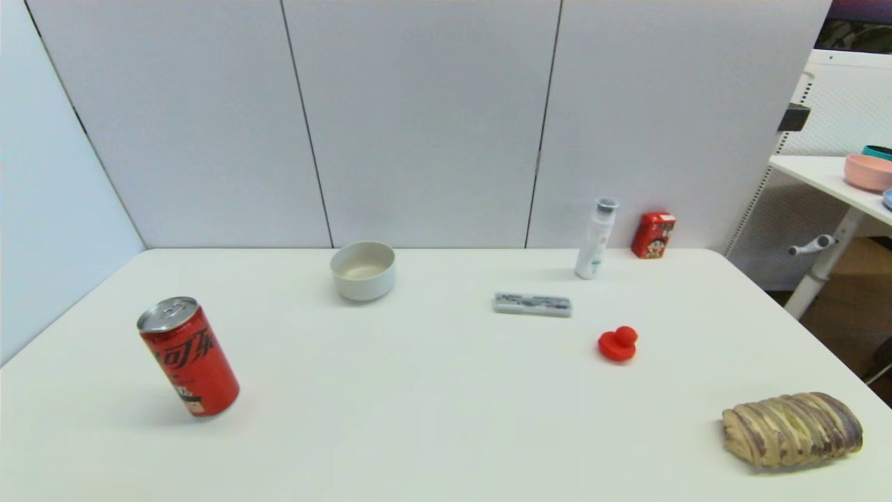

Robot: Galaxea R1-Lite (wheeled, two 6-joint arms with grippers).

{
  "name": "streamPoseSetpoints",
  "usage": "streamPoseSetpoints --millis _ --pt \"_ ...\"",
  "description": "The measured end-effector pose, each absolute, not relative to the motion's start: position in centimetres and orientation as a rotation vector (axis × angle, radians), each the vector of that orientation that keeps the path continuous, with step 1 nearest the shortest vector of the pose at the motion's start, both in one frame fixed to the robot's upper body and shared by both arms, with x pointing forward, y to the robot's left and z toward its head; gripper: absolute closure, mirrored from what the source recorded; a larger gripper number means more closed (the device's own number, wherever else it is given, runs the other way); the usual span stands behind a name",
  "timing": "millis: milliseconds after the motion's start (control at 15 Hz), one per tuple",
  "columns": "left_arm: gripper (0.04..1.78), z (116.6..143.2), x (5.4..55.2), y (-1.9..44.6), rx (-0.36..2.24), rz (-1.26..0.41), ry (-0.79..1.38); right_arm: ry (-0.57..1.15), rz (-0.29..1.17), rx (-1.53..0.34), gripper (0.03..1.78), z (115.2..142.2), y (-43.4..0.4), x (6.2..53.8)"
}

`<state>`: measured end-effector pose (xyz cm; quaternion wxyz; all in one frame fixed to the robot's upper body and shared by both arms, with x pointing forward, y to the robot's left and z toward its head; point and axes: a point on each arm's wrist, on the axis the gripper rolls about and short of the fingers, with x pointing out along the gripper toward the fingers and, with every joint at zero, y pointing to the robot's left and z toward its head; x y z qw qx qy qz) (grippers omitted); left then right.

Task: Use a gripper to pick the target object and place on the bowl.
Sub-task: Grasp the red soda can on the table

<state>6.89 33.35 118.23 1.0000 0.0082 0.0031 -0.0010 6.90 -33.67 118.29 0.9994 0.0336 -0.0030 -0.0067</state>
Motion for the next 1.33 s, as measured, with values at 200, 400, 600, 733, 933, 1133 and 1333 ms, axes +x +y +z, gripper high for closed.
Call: streamPoseSetpoints --millis 200,400,600,733,933,1133,1333 --pt "0.11 118.2 6.9 33.3 0.017 -0.002 0.006 -0.006 -0.014 0.067 0.1 118.3 -33.7 6.9" --pt "0.11 118.2 6.9 33.3 0.017 -0.002 0.006 -0.006 -0.014 0.067 0.1 118.3 -33.7 6.9" --pt "0.11 118.2 6.9 33.3 0.017 -0.002 0.007 -0.006 -0.014 0.068 0.1 118.3 -33.7 6.9" --pt "0.11 118.2 6.9 33.4 0.011 0.008 0.007 -0.006 -0.014 0.067 0.1 118.3 -33.7 6.9" --pt "0.11 118.2 6.9 33.4 -0.021 0.021 0.01 -0.006 -0.014 0.067 0.1 118.3 -33.7 6.9" --pt "0.11 119.7 7.3 33.4 -0.017 0.0 0.047 -0.006 -0.014 0.067 0.1 118.3 -33.7 6.9" --pt "0.11 122.8 8.8 33.3 -0.014 -0.078 0.112 -0.006 -0.013 0.068 0.1 118.3 -33.7 6.9"
